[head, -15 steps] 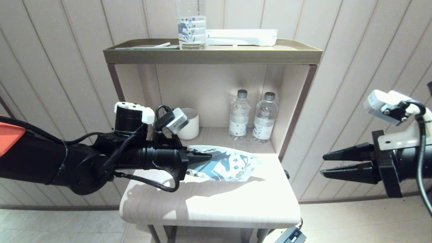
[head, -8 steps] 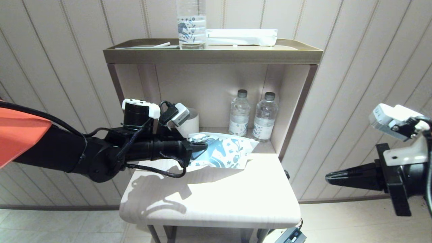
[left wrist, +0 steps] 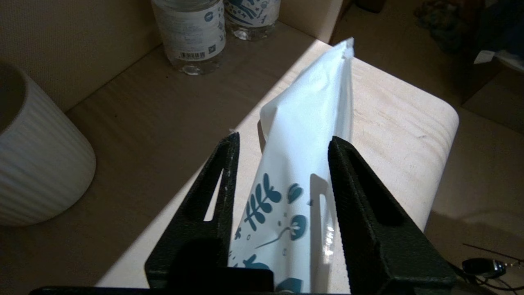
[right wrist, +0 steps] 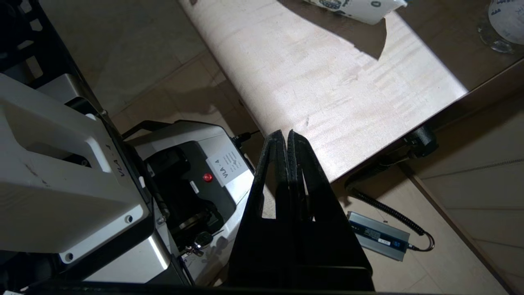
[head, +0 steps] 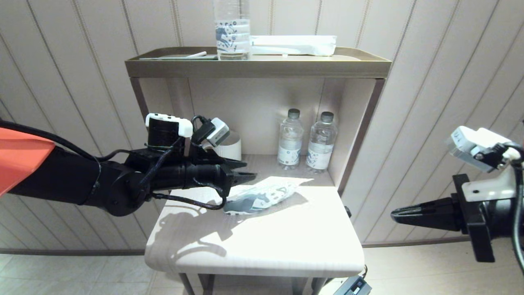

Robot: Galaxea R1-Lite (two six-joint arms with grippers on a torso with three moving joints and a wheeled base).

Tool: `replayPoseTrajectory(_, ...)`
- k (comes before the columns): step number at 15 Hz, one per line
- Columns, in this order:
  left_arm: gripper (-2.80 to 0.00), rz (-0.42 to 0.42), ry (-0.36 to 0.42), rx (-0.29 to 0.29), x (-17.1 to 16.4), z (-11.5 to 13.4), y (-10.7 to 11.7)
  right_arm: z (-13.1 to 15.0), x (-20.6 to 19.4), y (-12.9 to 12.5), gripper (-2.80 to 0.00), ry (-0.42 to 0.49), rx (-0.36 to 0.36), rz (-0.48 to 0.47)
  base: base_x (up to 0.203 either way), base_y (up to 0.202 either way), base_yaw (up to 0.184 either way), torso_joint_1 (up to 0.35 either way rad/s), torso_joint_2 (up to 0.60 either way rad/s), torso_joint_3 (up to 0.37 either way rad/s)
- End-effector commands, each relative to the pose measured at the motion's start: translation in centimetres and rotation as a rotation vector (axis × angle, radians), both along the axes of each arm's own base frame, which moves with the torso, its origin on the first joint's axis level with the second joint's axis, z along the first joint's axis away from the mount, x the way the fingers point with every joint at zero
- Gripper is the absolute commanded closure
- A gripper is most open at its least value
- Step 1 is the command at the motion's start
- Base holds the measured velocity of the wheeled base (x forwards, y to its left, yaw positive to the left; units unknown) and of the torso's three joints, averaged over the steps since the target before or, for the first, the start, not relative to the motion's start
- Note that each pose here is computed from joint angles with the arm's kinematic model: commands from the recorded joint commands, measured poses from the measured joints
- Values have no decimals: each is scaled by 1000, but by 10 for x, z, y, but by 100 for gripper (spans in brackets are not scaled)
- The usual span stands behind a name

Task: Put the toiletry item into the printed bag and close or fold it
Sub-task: Close the strorage bag and place it on the desk

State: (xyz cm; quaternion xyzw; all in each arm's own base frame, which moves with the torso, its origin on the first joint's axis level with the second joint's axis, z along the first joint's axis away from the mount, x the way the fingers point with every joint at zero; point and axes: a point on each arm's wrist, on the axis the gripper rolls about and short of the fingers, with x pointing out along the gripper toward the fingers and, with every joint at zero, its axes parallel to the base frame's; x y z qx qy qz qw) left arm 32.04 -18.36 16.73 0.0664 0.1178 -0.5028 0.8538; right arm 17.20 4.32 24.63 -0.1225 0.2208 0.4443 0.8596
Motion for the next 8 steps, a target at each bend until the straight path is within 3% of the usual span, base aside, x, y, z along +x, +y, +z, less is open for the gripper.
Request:
replayPoseTrajectory(1,-280,-2,-16,-8,-3,5,2,0,-1,0,0,0,5,8,0,0,0,0,0,0)
replayPoseTrajectory(4,-280,16,-55,-25,-17,27,13,1,-2,-2,0,-4,8,1,0,0,0,0,0,0)
replayPoseTrajectory(8,-280,92,-84,-10,-60,44,41,1,-7,-4,0,-6,13,-8,0,0,0,0,0,0)
